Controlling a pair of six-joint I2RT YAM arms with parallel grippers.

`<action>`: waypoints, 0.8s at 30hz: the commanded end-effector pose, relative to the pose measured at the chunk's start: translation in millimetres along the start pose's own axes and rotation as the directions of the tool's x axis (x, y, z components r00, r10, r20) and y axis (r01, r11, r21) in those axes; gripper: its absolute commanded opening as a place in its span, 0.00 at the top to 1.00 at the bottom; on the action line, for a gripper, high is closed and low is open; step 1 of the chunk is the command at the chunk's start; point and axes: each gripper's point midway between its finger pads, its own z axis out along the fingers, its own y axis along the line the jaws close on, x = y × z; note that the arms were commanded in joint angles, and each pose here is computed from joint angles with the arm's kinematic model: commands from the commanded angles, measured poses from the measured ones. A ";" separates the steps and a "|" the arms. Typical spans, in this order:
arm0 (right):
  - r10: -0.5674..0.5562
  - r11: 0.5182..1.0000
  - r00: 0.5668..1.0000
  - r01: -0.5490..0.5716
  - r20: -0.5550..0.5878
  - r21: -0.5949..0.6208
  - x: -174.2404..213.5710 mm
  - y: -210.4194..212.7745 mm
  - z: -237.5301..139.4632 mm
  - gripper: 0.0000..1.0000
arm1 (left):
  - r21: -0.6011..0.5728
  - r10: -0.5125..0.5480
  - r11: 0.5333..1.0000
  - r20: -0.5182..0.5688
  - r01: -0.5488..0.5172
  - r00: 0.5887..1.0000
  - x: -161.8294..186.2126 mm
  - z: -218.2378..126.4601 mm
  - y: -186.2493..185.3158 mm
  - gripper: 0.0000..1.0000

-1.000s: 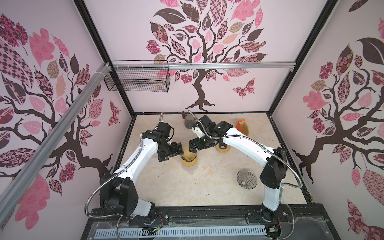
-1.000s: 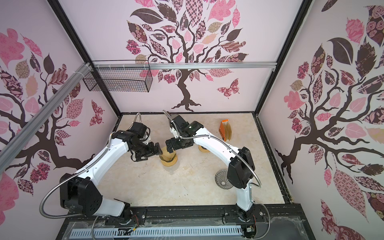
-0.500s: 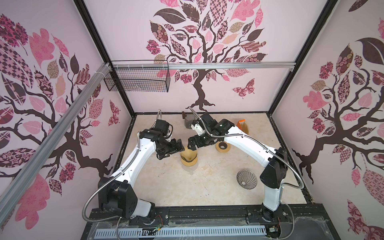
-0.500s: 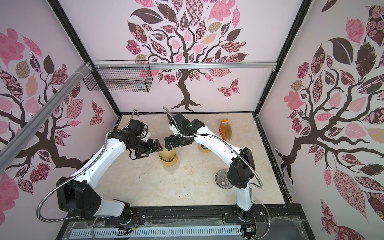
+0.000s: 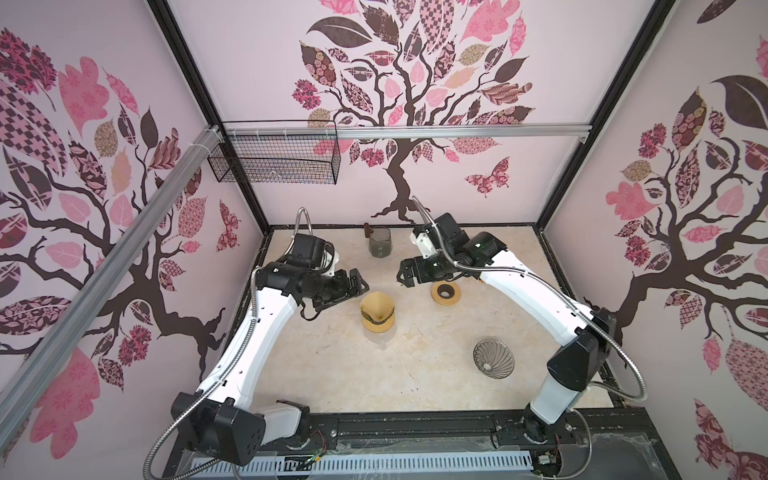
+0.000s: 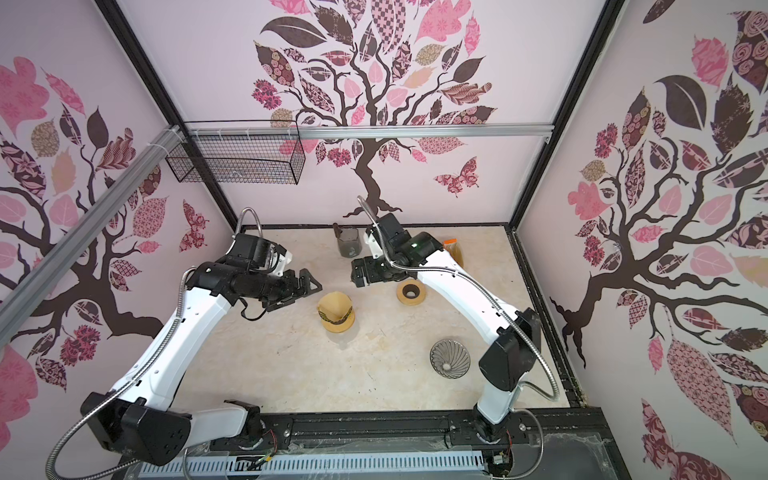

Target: Place the coffee filter in the dripper

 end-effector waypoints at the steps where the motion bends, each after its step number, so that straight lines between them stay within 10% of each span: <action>1: 0.063 0.998 0.996 -0.064 0.056 0.016 -3.7 -18.9 -21.4 0.00 | 0.054 0.025 0.998 0.035 -0.027 0.999 -0.7 -17.5 -13.8 0.02; 8: 0.274 0.962 0.957 -0.272 0.090 -0.039 -5.9 -63.4 -16.4 0.00 | 0.068 0.018 0.998 0.035 -0.020 0.999 5.4 -18.5 -13.4 0.02; 14: 0.535 0.845 0.835 -0.529 0.131 -0.083 -7.6 -135.5 10.9 0.00 | 0.114 -0.009 0.993 0.019 0.007 1.000 10.0 -14.7 -17.9 0.02; 24: 0.664 0.748 0.733 -0.657 0.147 -0.098 7.6 -208.7 52.6 0.02 | 0.155 -0.040 0.987 0.010 0.038 0.999 4.1 -10.5 -25.9 0.02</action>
